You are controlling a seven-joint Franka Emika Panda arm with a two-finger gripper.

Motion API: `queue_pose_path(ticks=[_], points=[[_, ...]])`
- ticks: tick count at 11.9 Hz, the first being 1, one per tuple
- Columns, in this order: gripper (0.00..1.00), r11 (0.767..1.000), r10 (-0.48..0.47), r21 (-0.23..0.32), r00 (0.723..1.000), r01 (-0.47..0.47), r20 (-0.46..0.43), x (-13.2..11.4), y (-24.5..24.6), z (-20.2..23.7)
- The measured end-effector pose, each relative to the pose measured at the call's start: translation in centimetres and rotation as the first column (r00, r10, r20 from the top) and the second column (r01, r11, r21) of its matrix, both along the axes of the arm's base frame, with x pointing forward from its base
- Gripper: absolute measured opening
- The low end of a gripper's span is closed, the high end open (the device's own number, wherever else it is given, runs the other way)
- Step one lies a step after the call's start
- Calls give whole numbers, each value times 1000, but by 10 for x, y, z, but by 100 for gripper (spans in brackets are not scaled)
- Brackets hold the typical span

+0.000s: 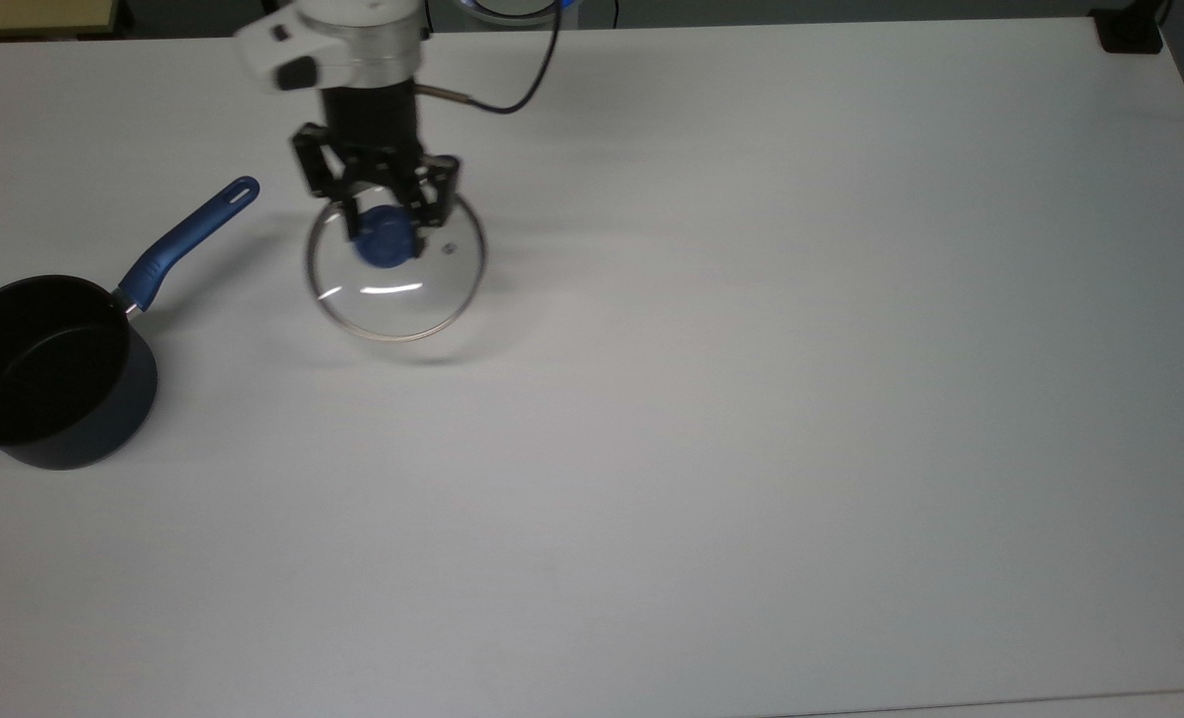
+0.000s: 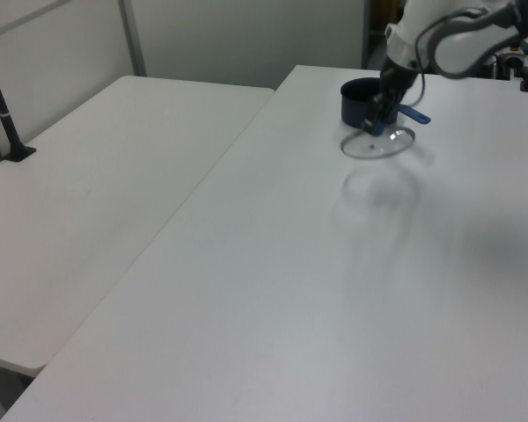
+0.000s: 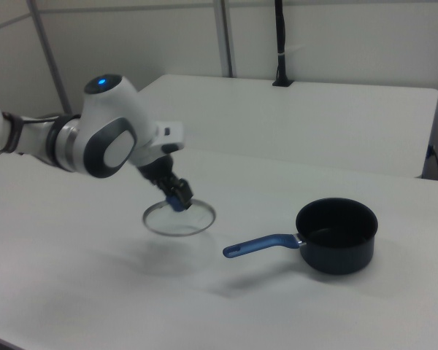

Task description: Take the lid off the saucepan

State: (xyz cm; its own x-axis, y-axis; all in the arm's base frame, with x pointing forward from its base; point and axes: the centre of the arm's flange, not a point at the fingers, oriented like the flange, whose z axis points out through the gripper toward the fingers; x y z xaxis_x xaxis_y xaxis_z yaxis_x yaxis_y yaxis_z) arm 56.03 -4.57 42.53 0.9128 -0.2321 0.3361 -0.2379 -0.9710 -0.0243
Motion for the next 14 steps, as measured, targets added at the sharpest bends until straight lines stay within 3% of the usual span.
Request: queue_pose_path(ticks=[6, 12, 13, 14], points=[[61, 992, 125, 12, 983, -125, -134, -43, 69, -64], [61, 985, 169, 15, 968, -169, -187, -48, 92, -87], [65, 986, 166, 16, 960, -166, -225, -44, 92, -83], [78, 987, 159, 16, 946, -161, -283, -36, 92, -66]])
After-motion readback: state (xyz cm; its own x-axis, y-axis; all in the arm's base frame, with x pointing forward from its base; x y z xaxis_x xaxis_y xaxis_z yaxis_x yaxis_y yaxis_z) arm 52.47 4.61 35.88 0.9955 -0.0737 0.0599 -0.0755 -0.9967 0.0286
